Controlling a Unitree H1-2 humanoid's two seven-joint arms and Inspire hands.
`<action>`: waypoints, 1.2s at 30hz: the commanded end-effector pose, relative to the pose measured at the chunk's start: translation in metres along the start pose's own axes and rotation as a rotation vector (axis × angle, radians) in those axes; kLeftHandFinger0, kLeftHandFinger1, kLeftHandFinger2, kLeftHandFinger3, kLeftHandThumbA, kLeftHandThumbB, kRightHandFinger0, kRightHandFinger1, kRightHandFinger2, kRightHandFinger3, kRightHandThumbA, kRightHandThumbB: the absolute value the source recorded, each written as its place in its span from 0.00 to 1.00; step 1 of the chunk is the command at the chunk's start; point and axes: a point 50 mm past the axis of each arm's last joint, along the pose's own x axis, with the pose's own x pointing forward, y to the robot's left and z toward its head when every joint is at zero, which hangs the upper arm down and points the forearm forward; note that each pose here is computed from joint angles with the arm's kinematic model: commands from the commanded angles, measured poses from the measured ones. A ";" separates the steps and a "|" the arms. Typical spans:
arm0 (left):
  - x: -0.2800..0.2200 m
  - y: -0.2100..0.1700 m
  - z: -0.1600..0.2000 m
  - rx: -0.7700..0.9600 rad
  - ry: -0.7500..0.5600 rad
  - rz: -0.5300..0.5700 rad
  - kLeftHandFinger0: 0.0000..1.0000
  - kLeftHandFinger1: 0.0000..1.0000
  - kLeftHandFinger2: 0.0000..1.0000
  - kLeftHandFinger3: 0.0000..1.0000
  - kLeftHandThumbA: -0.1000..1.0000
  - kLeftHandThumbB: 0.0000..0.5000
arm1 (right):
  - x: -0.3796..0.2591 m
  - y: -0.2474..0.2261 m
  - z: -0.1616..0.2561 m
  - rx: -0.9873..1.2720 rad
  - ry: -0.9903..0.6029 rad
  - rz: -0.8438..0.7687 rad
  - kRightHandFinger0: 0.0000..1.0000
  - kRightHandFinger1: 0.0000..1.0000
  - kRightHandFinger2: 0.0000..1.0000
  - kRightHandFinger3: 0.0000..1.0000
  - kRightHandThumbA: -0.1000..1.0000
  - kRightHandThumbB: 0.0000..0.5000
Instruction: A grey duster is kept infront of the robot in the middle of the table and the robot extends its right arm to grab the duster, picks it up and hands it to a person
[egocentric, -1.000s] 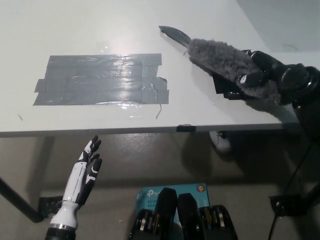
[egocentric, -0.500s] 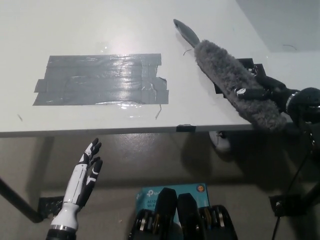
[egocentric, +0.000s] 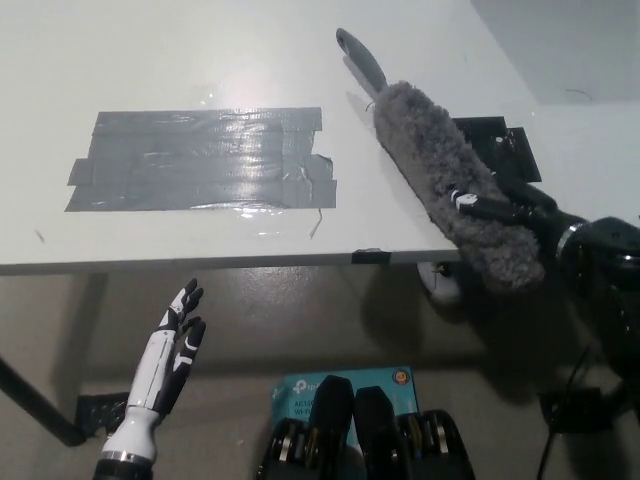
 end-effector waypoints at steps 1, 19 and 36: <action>0.019 0.014 0.020 0.021 -0.114 0.030 0.93 1.00 1.00 1.00 1.00 0.38 | -0.048 0.079 0.105 0.624 -0.527 0.403 0.00 0.51 0.95 1.00 0.00 0.39; 0.022 0.016 0.021 0.015 -0.120 0.028 0.92 0.99 1.00 1.00 1.00 0.39 | -0.073 0.146 0.070 0.938 -0.643 0.494 0.00 0.40 0.91 1.00 0.00 0.26; 0.021 0.016 0.021 0.022 -0.119 0.034 0.94 1.00 1.00 1.00 1.00 0.38 | -0.092 0.162 0.053 1.081 -0.627 0.421 0.00 0.48 0.83 1.00 0.00 0.17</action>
